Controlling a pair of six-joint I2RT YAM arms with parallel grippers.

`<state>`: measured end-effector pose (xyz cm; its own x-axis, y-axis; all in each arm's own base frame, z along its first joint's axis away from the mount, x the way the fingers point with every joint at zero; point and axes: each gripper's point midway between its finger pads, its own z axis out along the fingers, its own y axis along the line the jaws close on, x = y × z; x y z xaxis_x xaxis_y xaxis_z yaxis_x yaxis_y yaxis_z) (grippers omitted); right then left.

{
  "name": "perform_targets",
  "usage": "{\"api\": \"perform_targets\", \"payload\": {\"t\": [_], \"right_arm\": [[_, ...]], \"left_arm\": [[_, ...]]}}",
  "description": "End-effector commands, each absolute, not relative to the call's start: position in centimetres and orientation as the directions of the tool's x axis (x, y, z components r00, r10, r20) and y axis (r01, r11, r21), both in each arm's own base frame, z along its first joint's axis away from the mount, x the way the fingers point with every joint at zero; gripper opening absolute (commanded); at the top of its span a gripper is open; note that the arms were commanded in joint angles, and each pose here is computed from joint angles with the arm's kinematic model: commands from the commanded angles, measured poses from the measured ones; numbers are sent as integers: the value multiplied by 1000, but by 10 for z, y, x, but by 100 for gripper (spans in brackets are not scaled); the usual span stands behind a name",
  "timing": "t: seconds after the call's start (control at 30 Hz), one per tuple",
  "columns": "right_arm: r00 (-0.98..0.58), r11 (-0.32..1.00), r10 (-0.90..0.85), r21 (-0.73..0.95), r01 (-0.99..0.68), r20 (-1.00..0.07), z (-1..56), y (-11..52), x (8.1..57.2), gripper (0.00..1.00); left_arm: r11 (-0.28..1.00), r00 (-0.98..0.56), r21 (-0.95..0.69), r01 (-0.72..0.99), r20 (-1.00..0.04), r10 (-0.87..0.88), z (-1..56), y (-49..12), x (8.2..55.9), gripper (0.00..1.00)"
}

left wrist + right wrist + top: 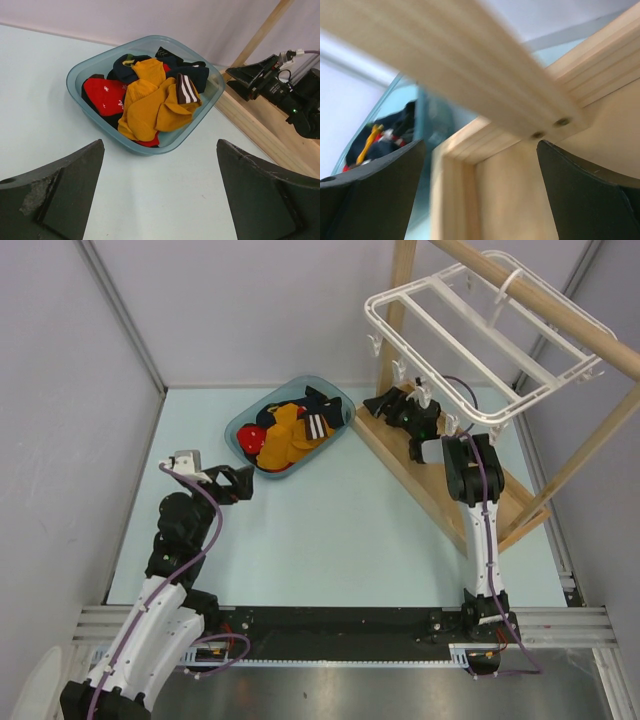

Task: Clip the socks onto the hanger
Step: Move the hanger to the corner of the board, then move the bin to the center of the board.

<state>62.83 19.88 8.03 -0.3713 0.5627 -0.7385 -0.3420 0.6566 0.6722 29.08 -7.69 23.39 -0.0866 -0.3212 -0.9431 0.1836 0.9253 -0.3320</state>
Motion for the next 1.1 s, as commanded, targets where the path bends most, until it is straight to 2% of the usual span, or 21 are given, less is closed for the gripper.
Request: {"api": "perform_targets", "payload": {"t": [0.0,0.23,0.4,0.47,0.53,0.57,0.6,0.83,1.07], "right_arm": [[-294,617,544,612,-494,-786,175,223,601,100],[-339,601,577,667,-439,-743,182,195,560,100],[-382,607,564,681,-409,-732,176,182,525,100],[-396,608,566,691,-392,-723,173,177,510,100],[-399,598,571,696,-396,-717,175,171,502,100],[-421,592,578,714,-374,-699,164,169,493,100],[-415,587,585,717,-376,-697,165,166,490,100],[-444,589,576,725,-357,-686,155,154,451,100],[-498,638,494,686,-349,-713,154,165,402,100]], "left_arm": [[921,-32,-318,223,-947,-319,258,-82,294,100],[904,-161,-323,280,-944,-287,245,-101,299,100],[906,-272,-238,350,-951,-145,243,-116,314,100],[908,-378,-219,357,-923,-74,220,-122,326,100],[914,-389,-212,346,-919,-66,233,-123,341,100],[920,-467,-228,320,-883,-56,213,-124,350,100],[921,-451,-229,316,-890,-66,228,-126,361,100],[924,-470,-264,277,-876,-110,229,-140,430,100],[941,-588,-291,170,-797,-141,174,-137,496,100]]}}
